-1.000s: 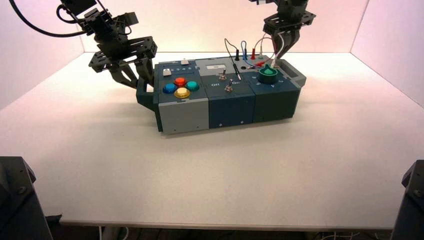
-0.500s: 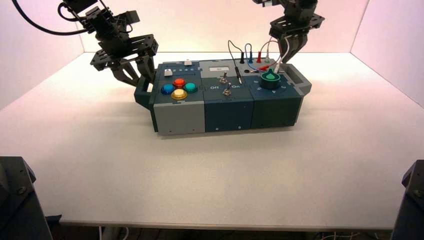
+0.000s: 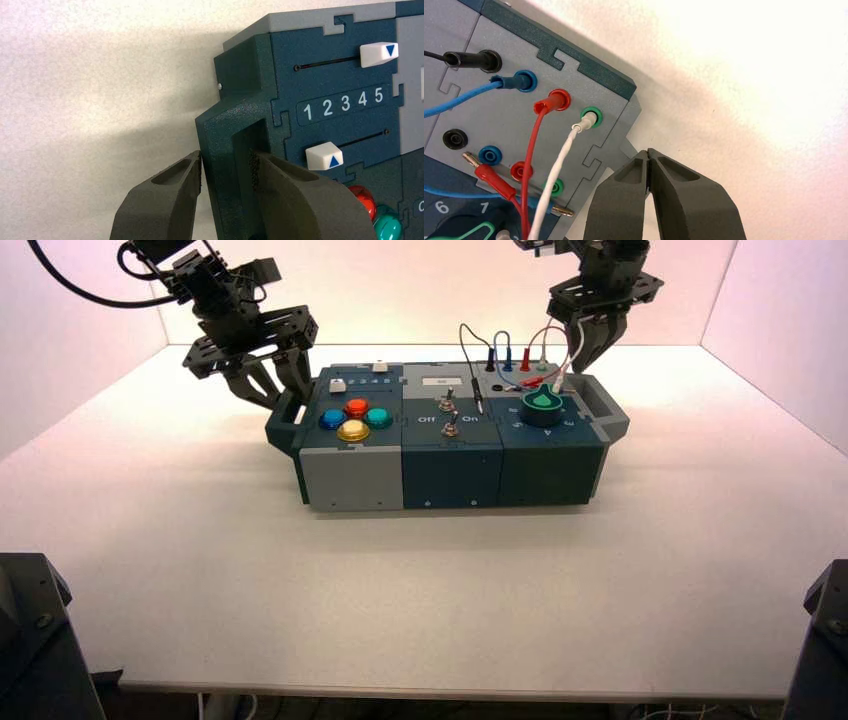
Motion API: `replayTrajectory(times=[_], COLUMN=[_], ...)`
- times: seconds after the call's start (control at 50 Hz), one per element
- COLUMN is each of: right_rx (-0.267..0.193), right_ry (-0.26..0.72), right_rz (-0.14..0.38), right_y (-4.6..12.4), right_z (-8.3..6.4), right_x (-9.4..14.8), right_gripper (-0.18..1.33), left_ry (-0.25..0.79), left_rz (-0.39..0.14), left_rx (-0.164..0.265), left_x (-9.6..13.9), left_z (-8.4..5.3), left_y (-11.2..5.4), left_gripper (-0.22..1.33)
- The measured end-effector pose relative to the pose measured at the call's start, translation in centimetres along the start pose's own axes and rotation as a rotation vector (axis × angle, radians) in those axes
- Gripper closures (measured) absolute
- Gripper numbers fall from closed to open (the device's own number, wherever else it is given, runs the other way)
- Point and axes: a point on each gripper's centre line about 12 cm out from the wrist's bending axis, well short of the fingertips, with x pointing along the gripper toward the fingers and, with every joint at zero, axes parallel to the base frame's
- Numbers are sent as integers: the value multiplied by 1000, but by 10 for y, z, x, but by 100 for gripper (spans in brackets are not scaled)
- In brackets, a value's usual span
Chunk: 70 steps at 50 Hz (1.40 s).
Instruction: Move the box closer.
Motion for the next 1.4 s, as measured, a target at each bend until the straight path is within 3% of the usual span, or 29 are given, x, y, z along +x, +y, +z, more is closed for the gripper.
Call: replayTrajectory(times=[0.8,1.16,1.2,1.32,1.4], right_rx=[13,42,44,75,108], right_ry=[-7,-39,-48,-42,-49], right_rz=[1,-9,-13,-4,-5], right_y=[2,2,2,9,8], right_z=[-4,-3,-4,-10,-12], right_x=[-3,-8,-10,-16,-18], right_gripper=[130,129,126,73,54], left_ry=[17,10,10,13,18], left_rz=[-13,-17,-17,-16,-19], left_rx=[2,-4,-4,5,14], left_x=[-1,-7,-7,-7,-7], left_z=[0,2,2,1,1], left_y=[-1,2,2,2,1], left_gripper=[9,9,9,9,9])
